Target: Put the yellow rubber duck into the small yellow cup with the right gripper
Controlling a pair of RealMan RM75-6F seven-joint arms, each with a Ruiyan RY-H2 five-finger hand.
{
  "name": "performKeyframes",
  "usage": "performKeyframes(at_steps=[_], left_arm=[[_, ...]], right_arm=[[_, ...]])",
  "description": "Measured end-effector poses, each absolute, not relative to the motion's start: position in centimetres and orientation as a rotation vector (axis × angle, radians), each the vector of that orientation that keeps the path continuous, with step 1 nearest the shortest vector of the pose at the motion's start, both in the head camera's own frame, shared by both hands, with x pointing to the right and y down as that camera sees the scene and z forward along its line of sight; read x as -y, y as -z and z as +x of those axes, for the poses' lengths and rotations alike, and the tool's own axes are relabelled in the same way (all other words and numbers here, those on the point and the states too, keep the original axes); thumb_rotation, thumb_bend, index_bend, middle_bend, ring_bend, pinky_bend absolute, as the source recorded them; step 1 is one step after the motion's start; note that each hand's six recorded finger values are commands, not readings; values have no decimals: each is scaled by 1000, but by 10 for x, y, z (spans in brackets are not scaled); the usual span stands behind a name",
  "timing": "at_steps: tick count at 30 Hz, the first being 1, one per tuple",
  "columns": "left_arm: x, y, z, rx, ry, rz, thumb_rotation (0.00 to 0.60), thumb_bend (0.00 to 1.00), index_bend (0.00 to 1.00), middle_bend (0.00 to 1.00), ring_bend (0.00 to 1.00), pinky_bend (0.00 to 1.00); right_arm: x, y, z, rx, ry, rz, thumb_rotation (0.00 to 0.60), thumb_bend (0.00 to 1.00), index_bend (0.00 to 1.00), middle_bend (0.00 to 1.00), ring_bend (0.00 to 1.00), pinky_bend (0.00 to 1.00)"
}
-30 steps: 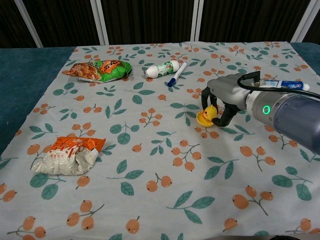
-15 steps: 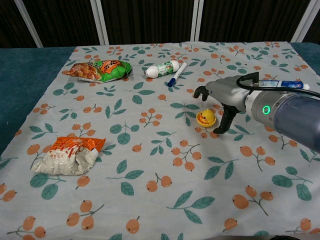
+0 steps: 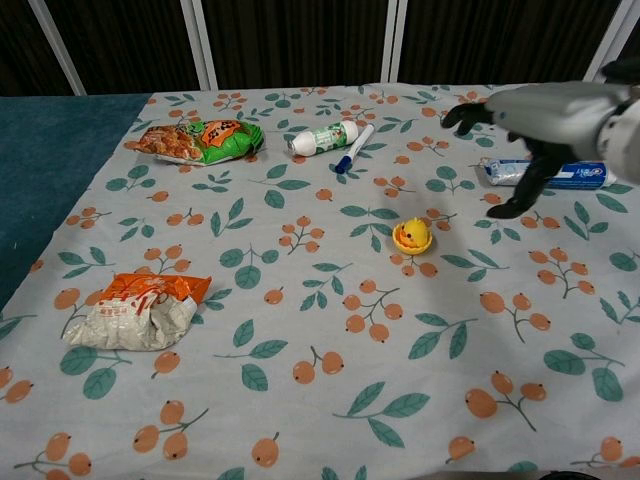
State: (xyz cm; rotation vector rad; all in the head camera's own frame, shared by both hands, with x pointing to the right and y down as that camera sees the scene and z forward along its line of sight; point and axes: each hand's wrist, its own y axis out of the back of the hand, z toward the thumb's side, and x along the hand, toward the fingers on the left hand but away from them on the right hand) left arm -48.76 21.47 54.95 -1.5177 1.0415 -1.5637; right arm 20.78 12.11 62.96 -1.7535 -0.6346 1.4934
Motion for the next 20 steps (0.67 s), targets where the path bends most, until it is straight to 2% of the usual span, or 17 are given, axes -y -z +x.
performKeyframes(at_steps=[7,14,20], left_arm=[[-217,-548,-483,-1034,1552,-1511,600,378,0,0,0,0],[-221,-546,-481,-1037,1541,-1494,600,378,0,0,0,0],[-220,-544,-481,-1039,1534,-1480,600,378,0,0,0,0]], right_arm=[[-146,-586,278,779,-1467,-1754,600,123,62,52,24,180],[-205,-551,364,936,-1453,-1659,600,113,45,46,20,176],[-238,-541,419,968,-1468,-1543,600,115,15,42,20,175]])
